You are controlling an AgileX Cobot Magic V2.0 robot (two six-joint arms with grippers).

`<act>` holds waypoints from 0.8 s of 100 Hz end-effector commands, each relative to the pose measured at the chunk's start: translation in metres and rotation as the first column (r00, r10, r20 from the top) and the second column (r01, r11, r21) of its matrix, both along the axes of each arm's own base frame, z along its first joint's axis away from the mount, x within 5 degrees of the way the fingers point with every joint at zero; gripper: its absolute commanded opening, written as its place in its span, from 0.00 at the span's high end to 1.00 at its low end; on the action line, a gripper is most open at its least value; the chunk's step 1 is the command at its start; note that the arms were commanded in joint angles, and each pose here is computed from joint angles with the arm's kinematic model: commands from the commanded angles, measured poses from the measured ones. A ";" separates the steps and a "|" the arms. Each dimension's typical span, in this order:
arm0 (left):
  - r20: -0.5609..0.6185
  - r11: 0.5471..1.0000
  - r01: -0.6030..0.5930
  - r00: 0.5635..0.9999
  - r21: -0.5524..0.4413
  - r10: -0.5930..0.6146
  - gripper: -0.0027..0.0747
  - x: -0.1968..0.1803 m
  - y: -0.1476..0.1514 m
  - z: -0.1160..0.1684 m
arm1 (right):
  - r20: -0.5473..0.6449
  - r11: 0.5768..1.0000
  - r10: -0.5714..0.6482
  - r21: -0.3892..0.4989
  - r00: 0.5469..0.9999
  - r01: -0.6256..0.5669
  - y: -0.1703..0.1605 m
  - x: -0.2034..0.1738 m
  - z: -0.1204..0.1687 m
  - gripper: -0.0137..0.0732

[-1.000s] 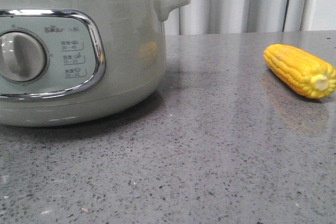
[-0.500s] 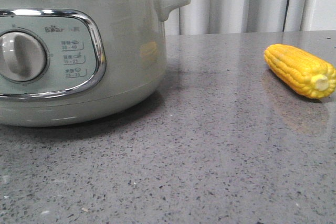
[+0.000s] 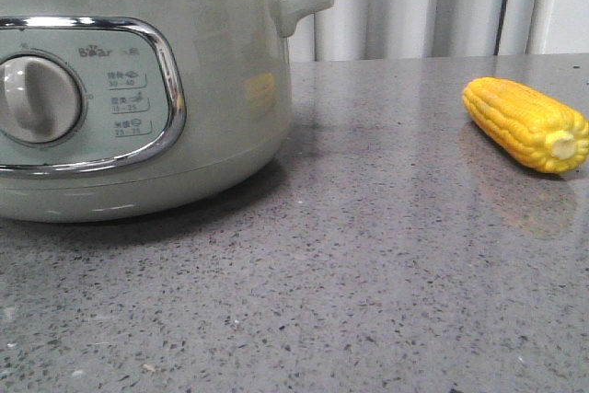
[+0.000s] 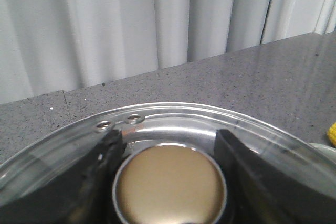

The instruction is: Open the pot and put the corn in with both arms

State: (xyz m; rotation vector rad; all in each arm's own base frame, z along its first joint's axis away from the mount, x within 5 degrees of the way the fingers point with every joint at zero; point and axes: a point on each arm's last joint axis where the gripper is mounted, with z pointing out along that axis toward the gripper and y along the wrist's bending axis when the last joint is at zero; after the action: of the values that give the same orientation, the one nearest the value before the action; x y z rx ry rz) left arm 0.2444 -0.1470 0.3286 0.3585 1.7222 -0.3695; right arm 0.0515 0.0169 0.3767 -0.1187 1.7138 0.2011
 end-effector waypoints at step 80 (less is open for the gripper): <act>0.292 0.851 -0.495 0.800 -0.174 0.524 0.82 -0.034 0.163 0.122 | 0.093 1.000 -0.024 -0.001 0.995 0.025 -0.002 0.001 0.015 0.22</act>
State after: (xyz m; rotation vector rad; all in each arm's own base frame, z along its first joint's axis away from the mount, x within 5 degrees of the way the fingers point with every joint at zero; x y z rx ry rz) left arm 0.2221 -0.0157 0.4272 -0.0038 1.5063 -0.1169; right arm 0.0515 0.0167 0.3768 -0.1206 1.7124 0.1970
